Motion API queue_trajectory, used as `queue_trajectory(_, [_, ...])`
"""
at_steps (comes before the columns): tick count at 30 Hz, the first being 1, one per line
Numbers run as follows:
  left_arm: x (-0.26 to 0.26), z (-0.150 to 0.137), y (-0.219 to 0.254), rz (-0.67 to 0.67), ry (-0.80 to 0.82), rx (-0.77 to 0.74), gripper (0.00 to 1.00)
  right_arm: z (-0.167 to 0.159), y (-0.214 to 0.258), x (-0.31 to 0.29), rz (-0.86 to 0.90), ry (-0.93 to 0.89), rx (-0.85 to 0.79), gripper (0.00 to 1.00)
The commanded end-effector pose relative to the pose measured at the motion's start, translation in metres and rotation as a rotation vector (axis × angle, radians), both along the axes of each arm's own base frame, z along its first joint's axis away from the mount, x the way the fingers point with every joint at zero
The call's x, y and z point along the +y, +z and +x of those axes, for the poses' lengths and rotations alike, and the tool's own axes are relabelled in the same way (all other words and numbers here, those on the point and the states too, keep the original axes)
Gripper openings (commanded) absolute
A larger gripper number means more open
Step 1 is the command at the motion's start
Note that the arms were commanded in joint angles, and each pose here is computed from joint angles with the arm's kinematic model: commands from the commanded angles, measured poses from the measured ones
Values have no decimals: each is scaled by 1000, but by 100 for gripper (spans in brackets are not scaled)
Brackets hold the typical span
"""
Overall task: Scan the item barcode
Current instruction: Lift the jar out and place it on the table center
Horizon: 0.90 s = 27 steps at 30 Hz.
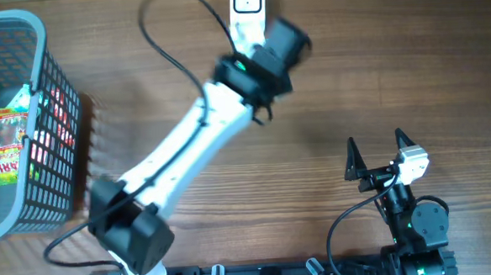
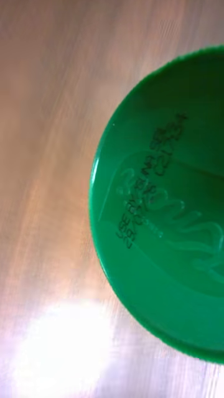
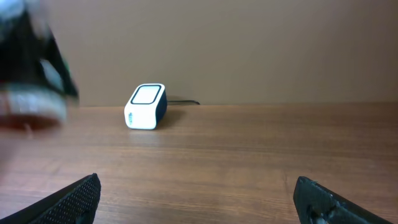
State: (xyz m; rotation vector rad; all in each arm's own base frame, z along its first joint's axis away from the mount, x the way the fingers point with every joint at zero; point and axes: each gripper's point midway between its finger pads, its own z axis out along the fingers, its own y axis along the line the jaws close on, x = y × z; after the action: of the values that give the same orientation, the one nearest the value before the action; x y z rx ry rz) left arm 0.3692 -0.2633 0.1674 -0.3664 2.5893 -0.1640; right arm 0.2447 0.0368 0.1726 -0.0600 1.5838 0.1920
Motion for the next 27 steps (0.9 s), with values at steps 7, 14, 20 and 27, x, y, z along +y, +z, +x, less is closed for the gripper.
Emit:
queue_trajectory(7, [44, -40, -126, 53, 218, 56, 55, -1, 1, 2, -5, 11, -8, 100])
queue_trajectory(14, [44, -59, -144, 53, 218, 91, 63, -1, 1, 2, -5, 11, -8, 100])
queue_trajectory(20, [48, -51, -123, 98, 164, 29, 100, -1, 1, 2, -5, 11, -8, 100])
queue_trajectory(27, [68, -27, 30, 108, 71, -206, 100, -1, 1, 2, -5, 11, -8, 100])
